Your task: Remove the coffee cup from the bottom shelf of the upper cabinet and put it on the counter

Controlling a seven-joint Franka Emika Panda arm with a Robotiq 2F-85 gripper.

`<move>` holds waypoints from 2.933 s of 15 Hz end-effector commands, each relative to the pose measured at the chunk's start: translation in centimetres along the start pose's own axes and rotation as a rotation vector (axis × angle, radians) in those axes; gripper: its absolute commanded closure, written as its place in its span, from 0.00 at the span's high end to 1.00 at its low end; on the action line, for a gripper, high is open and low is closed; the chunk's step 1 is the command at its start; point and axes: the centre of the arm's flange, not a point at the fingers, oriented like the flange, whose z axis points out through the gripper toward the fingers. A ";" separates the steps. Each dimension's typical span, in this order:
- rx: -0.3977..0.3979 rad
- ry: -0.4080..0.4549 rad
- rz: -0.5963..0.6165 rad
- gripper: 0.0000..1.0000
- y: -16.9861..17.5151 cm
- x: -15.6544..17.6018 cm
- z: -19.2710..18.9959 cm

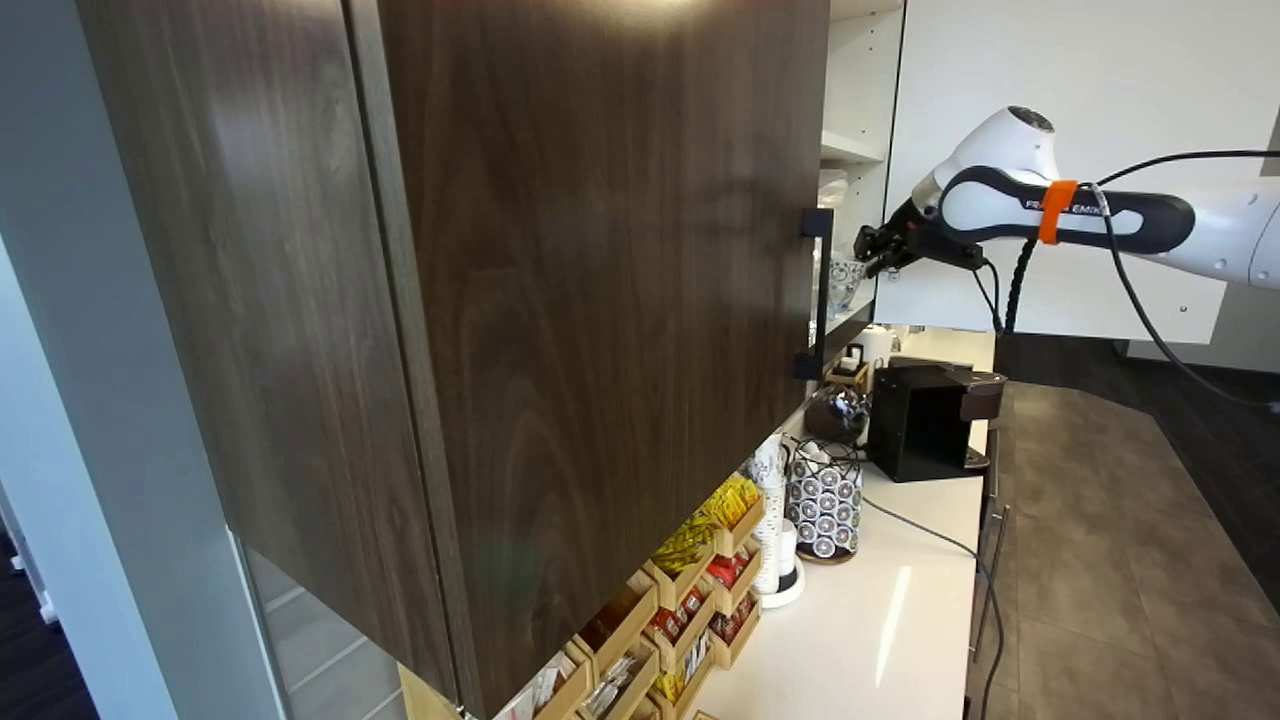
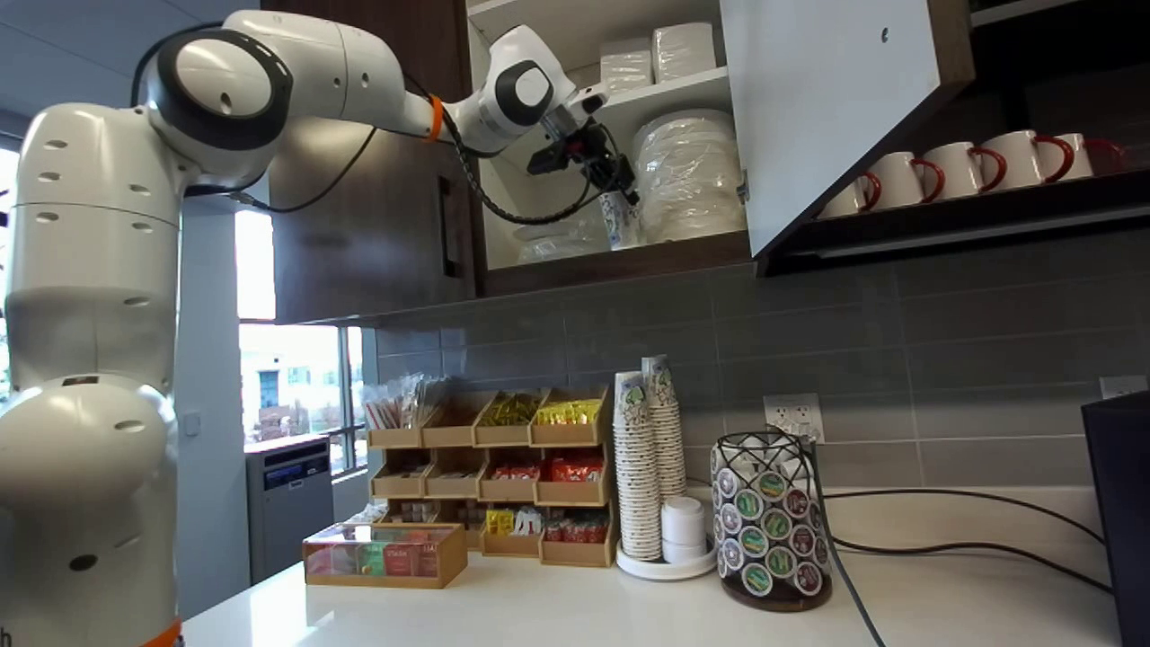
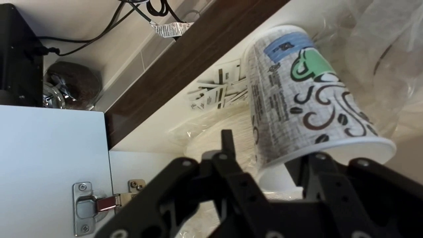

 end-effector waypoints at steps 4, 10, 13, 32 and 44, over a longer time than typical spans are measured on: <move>0.072 0.046 0.020 0.00 1.3 -0.6 -2.5; 0.113 0.138 -0.108 0.02 2.6 -2.3 -7.6; 0.145 0.076 -0.195 0.02 2.7 -4.7 -9.5; 0.182 -0.272 -0.394 0.01 3.2 -12.9 -9.3; 0.349 -0.468 -0.447 0.02 5.1 -24.9 6.8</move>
